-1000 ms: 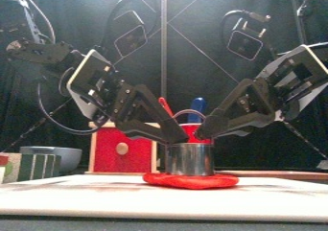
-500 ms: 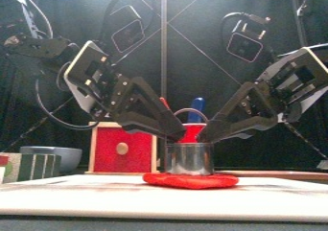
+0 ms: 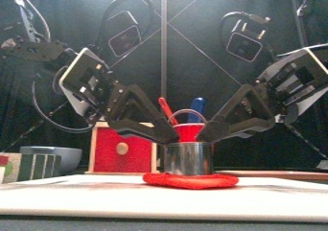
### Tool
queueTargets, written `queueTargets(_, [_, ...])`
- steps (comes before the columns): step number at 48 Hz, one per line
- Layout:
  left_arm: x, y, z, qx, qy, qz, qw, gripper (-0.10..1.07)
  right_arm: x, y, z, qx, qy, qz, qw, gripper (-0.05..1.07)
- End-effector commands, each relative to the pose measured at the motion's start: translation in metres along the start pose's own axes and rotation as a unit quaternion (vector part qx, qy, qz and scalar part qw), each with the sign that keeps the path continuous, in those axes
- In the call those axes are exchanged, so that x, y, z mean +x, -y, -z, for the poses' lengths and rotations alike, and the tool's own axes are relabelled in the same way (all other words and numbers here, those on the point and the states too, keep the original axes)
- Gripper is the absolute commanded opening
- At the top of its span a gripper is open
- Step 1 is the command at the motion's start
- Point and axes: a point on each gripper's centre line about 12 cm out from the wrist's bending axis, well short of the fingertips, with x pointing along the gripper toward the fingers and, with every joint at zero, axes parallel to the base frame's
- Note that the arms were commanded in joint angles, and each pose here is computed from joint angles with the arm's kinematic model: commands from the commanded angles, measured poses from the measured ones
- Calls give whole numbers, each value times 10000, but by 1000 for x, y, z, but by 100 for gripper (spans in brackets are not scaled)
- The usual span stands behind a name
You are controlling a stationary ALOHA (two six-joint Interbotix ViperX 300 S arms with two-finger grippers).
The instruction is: Grasp cookie cutter with both arms
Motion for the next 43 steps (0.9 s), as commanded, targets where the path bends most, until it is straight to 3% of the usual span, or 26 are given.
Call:
queueTargets(1, [0, 0, -6, -8, 89, -1, 10000, 54, 2, -1, -8, 54, 86, -22, 9999, 51])
queueTargets(11, [-4, 2, 4, 12, -96, 43, 9999, 47, 2, -2, -3, 70, -119, -40, 9999, 51])
queueTargets(43, [4, 11, 51, 125, -1105, 211, 9936, 46, 4, 2, 32, 267, -989, 136, 9947, 51])
